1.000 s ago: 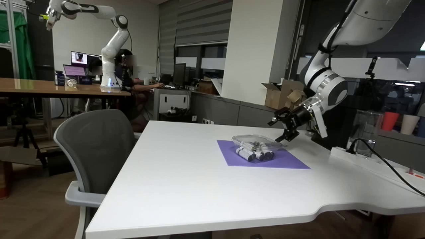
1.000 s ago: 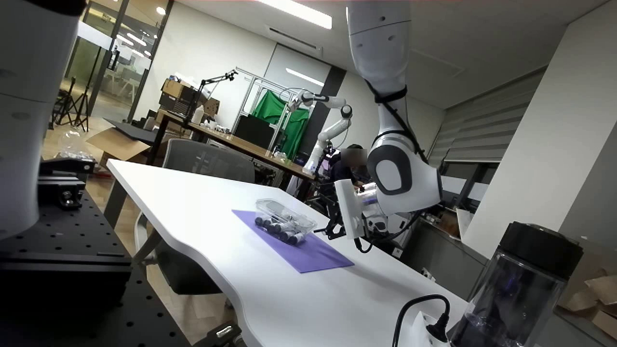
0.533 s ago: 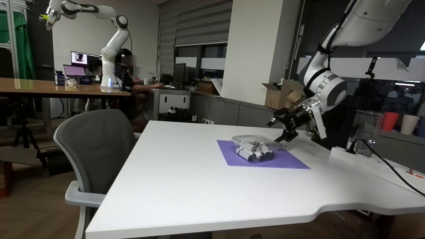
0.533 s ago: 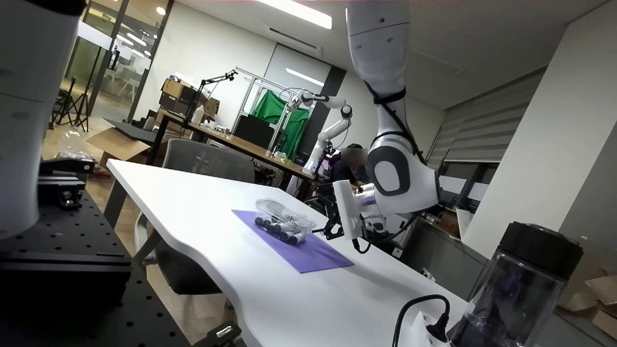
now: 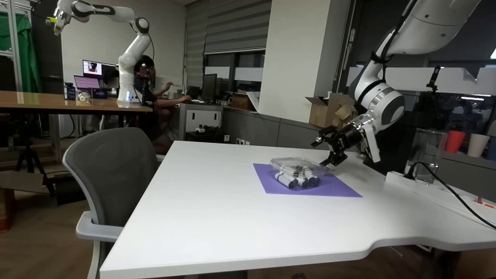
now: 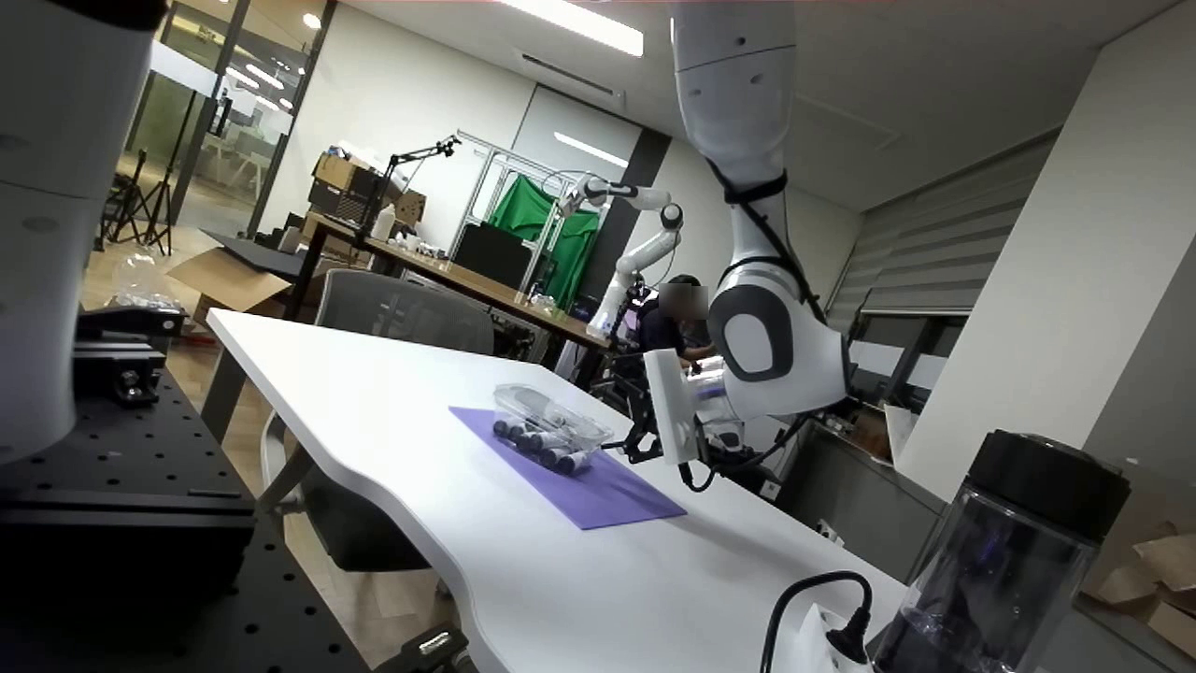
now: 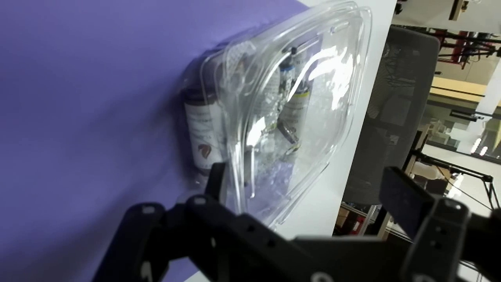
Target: Open the lid on the colorless bowl
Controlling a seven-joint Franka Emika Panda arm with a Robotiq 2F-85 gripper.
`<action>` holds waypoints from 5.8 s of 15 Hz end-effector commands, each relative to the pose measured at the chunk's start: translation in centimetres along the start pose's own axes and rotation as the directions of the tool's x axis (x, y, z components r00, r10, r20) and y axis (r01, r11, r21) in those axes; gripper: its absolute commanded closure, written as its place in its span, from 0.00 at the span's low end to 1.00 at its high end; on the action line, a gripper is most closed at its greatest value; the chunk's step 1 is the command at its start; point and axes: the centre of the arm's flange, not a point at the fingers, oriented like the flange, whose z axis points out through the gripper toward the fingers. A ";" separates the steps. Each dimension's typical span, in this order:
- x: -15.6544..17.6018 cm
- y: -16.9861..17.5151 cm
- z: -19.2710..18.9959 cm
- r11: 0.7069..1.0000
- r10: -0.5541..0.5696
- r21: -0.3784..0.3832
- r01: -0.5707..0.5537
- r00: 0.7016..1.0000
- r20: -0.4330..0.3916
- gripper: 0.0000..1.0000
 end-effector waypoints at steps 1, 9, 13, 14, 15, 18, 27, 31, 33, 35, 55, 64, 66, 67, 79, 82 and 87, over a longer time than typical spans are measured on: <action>0.4 -0.5 -0.5 0.998 0.005 0.060 -0.005 1.000 -0.005 0.00; 1.1 -1.5 -2.2 0.971 0.040 0.237 -0.027 0.998 -0.048 0.00; 1.4 -1.6 -2.5 0.966 0.047 0.257 -0.028 0.997 -0.066 0.00; 1.4 -1.6 -2.4 0.970 0.048 0.243 -0.031 0.997 -0.067 0.00; 1.3 -1.4 -2.3 0.975 0.049 0.222 -0.033 0.997 -0.066 0.00; 0.8 -0.7 -2.3 0.984 0.066 0.170 -0.054 0.995 -0.069 0.00; -3.2 0.9 -3.4 0.986 0.139 0.107 -0.130 0.988 -0.074 0.00; -5.1 1.4 -2.7 0.979 0.169 0.127 -0.162 0.985 -0.043 0.00; -5.7 1.2 -2.5 0.977 0.173 0.130 -0.168 0.985 -0.025 0.00; -6.1 0.9 -2.3 0.975 0.177 0.136 -0.174 0.984 -0.014 0.00; -5.1 0.3 -2.3 0.938 0.002 0.336 0.085 0.968 -0.251 0.00; 1.2 -0.7 2.6 0.869 0.014 0.457 0.188 0.916 -0.401 0.00; 2.4 -1.4 3.8 0.864 -0.020 0.446 0.233 0.901 -0.433 0.00; 2.8 -1.9 4.3 0.865 -0.047 0.427 0.263 0.890 -0.453 0.00; 5.7 -8.2 1.4 0.938 -0.270 0.097 0.332 0.878 -0.396 0.00; 6.6 -11.3 -0.9 0.970 -0.214 0.052 0.239 0.932 -0.294 0.00; 7.1 -16.1 -4.3 0.996 -0.083 -0.034 0.079 0.989 -0.125 0.00</action>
